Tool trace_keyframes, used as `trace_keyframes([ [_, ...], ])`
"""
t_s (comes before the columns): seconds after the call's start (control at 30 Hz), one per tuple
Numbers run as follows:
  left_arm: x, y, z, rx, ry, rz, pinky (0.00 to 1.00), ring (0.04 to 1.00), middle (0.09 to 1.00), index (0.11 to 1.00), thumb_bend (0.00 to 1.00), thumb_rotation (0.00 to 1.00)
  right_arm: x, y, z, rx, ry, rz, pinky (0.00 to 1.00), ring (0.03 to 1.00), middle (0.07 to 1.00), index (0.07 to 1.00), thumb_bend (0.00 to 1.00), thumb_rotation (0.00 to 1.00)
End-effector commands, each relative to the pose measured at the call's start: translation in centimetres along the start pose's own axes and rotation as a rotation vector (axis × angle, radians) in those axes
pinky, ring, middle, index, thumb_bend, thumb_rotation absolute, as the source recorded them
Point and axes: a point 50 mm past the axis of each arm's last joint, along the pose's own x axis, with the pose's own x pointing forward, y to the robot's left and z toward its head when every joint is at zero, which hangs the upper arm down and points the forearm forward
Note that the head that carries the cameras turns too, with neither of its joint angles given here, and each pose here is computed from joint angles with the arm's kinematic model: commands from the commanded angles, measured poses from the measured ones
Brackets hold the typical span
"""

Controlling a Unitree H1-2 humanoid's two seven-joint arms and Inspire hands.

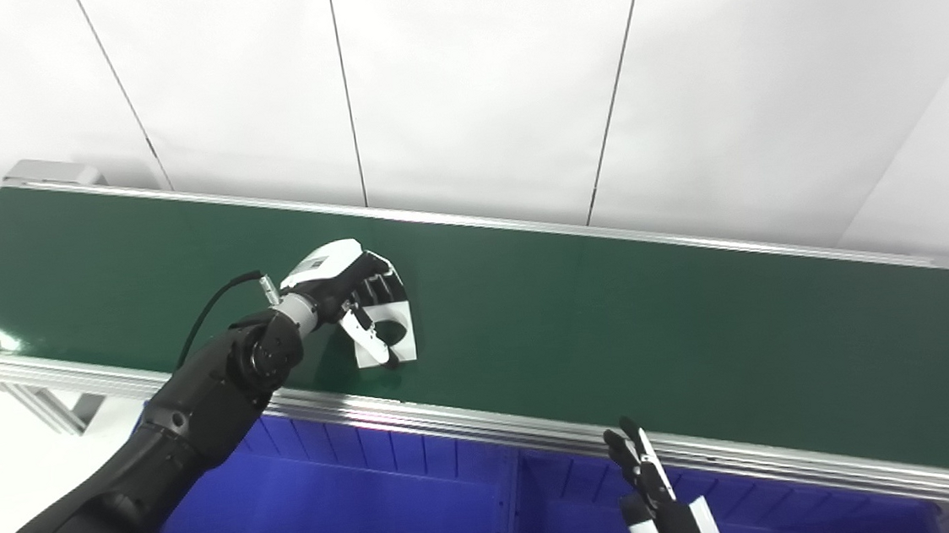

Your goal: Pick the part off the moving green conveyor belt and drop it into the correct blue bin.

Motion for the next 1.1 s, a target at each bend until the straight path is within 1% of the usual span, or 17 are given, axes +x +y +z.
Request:
trace_keyframes([
  [0.0, 0.4, 1.9, 0.1, 0.016, 0.045, -0.007, 0.47, 0.556, 0.537, 0.467, 0.51, 0.00, 0.3, -0.3, 1.3, -0.007, -0.095, -0.008, 0.97, 0.954, 0.943, 1.000, 0.59, 1.00],
  [0.1, 0.2, 2.3, 0.2, 0.005, 0.043, -0.003, 0.49, 0.579, 0.545, 0.462, 0.51, 0.00, 0.4, -0.3, 1.2, -0.011, -0.093, -0.010, 0.96, 0.952, 0.941, 1.000, 0.60, 1.00],
  [0.13, 0.0, 2.4, 0.2, -0.005, 0.034, 0.009, 0.48, 0.561, 0.540, 0.464, 0.51, 0.00, 0.3, -0.3, 1.2, -0.013, -0.091, -0.010, 0.96, 0.952, 0.941, 1.000, 0.61, 1.00],
  [0.17, -0.3, 2.6, 0.3, -0.026, 0.019, 0.030, 0.44, 0.529, 0.529, 0.469, 0.51, 0.00, 0.3, -0.3, 1.2, -0.014, -0.087, -0.010, 0.96, 0.953, 0.941, 1.000, 0.61, 1.00],
  [0.2, -0.7, 2.9, 0.5, -0.057, -0.003, 0.059, 0.36, 0.451, 0.489, 0.489, 0.52, 0.00, 0.3, -0.3, 1.2, -0.012, -0.084, -0.012, 0.97, 0.953, 0.940, 1.000, 0.62, 1.00],
  [0.23, -0.9, 3.0, 0.6, -0.079, -0.017, 0.078, 0.34, 0.421, 0.474, 0.496, 0.52, 0.00, 0.3, -0.2, 1.2, -0.010, -0.083, -0.014, 0.97, 0.952, 0.938, 1.000, 0.62, 1.00],
  [0.3, -1.9, 3.5, 1.2, -0.144, -0.060, 0.136, 0.32, 0.401, 0.455, 0.505, 0.52, 0.00, 0.3, -0.2, 1.4, -0.009, -0.083, -0.016, 0.97, 0.951, 0.937, 1.000, 0.62, 1.00],
  [0.4, -4.0, 4.0, 2.4, -0.257, -0.161, 0.228, 0.26, 0.339, 0.416, 0.517, 0.51, 0.00, 0.3, -0.1, 1.5, -0.008, -0.084, -0.014, 0.97, 0.953, 0.937, 1.000, 0.62, 1.00],
  [0.43, -4.8, 4.1, 2.8, -0.286, -0.194, 0.251, 0.28, 0.363, 0.433, 0.517, 0.51, 0.00, 0.3, 0.0, 1.7, -0.008, -0.084, -0.014, 0.97, 0.950, 0.936, 1.000, 0.63, 1.00],
  [0.5, -6.1, 4.2, 3.5, -0.320, -0.235, 0.276, 0.28, 0.366, 0.437, 0.518, 0.51, 0.00, 0.2, 0.1, 1.8, -0.010, -0.085, -0.017, 0.95, 0.945, 0.934, 1.000, 0.64, 0.99],
  [0.6, -8.9, 3.4, 4.7, -0.430, -0.333, 0.314, 0.28, 0.351, 0.435, 0.510, 0.51, 0.00, 0.1, 0.4, 1.9, -0.013, -0.090, -0.017, 0.94, 0.936, 0.926, 1.000, 0.64, 0.98],
  [0.67, -10.2, 2.6, 4.9, -0.484, -0.361, 0.323, 0.29, 0.355, 0.443, 0.504, 0.51, 0.00, 0.1, 0.5, 2.1, -0.019, -0.092, -0.020, 0.95, 0.927, 0.922, 0.999, 0.65, 0.98],
  [0.73, -11.0, 1.8, 4.9, -0.521, -0.375, 0.318, 0.26, 0.323, 0.427, 0.506, 0.51, 0.00, 0.1, 0.7, 2.2, -0.023, -0.093, -0.025, 0.94, 0.925, 0.925, 0.996, 0.65, 0.98],
  [0.87, -12.7, -0.6, 4.8, -0.560, -0.399, 0.270, 0.27, 0.326, 0.431, 0.507, 0.51, 0.00, 0.1, 1.2, 2.5, -0.014, -0.089, -0.028, 0.95, 0.930, 0.928, 0.996, 0.66, 0.97],
  [0.97, -13.7, -2.5, 3.9, -0.574, -0.412, 0.241, 0.28, 0.330, 0.434, 0.507, 0.51, 0.00, 0.1, 1.7, 2.8, -0.022, -0.097, -0.030, 0.94, 0.923, 0.926, 0.992, 0.65, 0.98],
  [1.07, -14.4, -5.2, 2.8, -0.577, -0.396, 0.205, 0.28, 0.334, 0.440, 0.508, 0.51, 0.00, 0.1, 2.2, 3.2, -0.021, -0.097, -0.039, 0.93, 0.921, 0.914, 0.980, 0.66, 0.99],
])
